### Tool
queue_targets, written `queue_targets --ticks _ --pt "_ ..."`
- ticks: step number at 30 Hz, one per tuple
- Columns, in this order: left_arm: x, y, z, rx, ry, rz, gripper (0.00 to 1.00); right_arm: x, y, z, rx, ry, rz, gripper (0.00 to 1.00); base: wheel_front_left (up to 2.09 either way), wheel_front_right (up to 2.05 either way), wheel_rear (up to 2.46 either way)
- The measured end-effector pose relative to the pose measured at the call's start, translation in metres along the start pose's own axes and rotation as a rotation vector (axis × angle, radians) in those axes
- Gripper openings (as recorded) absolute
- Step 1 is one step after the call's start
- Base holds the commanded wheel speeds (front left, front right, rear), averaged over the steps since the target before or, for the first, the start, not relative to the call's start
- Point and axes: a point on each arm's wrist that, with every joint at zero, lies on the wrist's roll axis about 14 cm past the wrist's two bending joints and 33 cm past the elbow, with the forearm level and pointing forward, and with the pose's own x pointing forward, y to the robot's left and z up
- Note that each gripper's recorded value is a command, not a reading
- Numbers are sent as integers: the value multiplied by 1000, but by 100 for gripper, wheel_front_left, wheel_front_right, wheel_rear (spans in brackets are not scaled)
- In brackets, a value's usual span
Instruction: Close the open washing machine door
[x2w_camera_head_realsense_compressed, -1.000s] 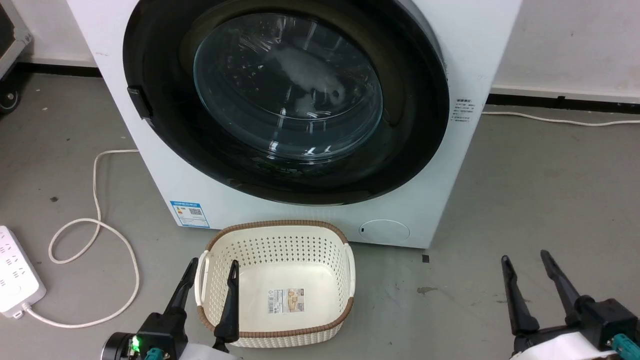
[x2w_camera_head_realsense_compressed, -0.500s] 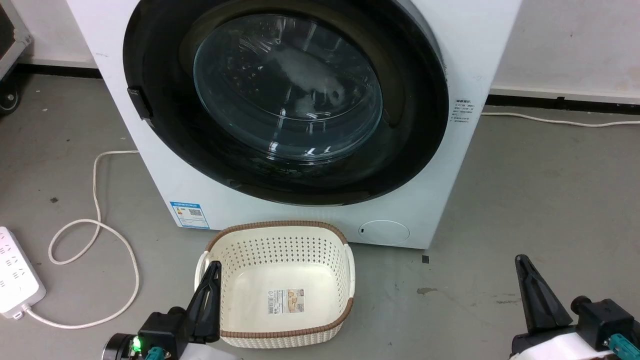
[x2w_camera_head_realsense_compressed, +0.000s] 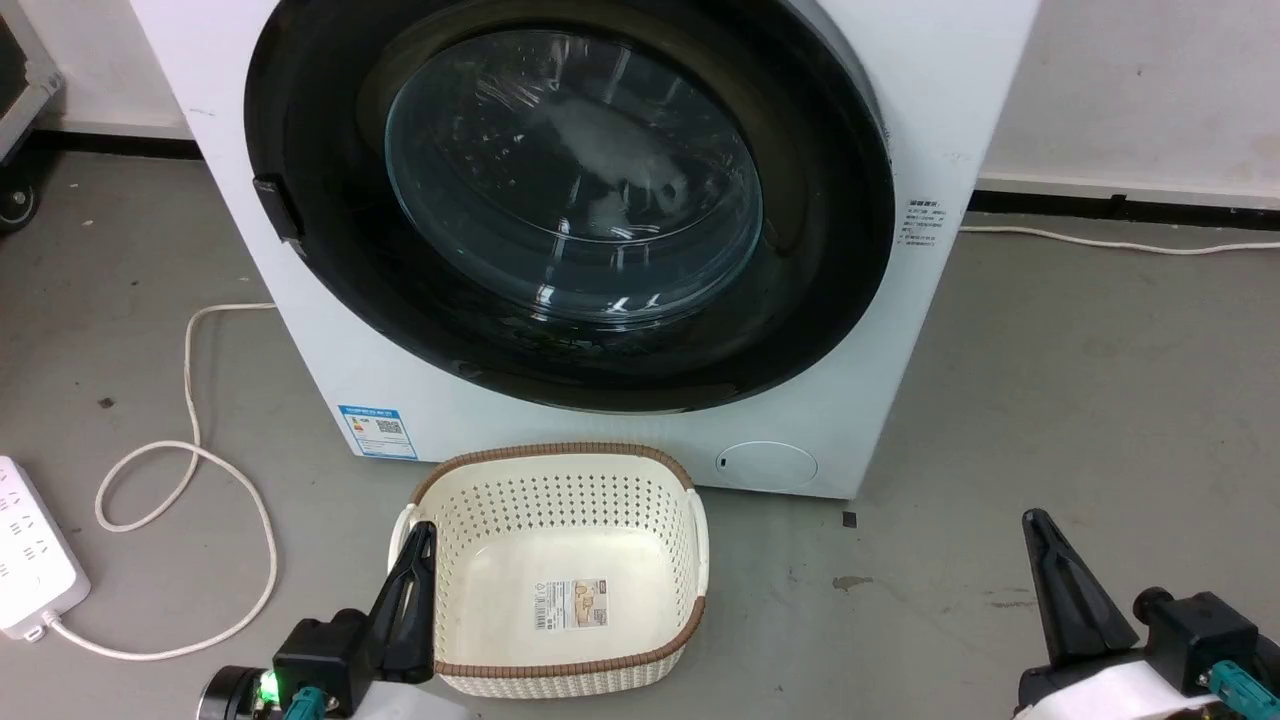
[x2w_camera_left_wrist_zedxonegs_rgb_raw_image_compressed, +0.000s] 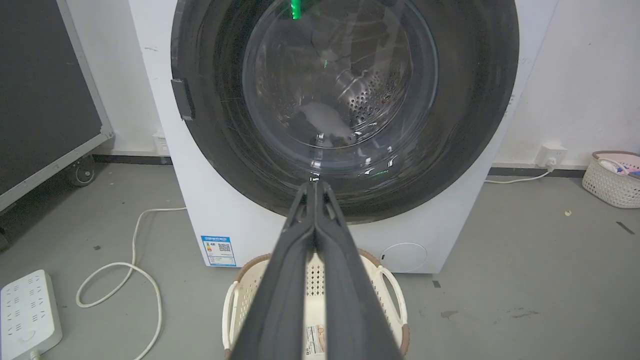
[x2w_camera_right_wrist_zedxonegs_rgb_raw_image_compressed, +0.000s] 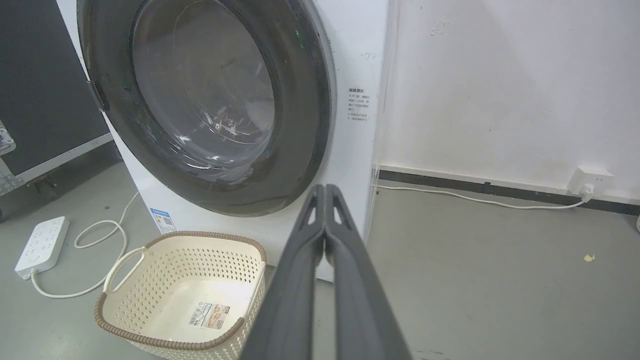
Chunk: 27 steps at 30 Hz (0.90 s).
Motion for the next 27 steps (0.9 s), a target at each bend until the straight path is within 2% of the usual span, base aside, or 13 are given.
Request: queue_targets --ticks 27 --pt "2 4 0 24 34 18 0 1 5 1 -19 27 15 0 0 0 0"
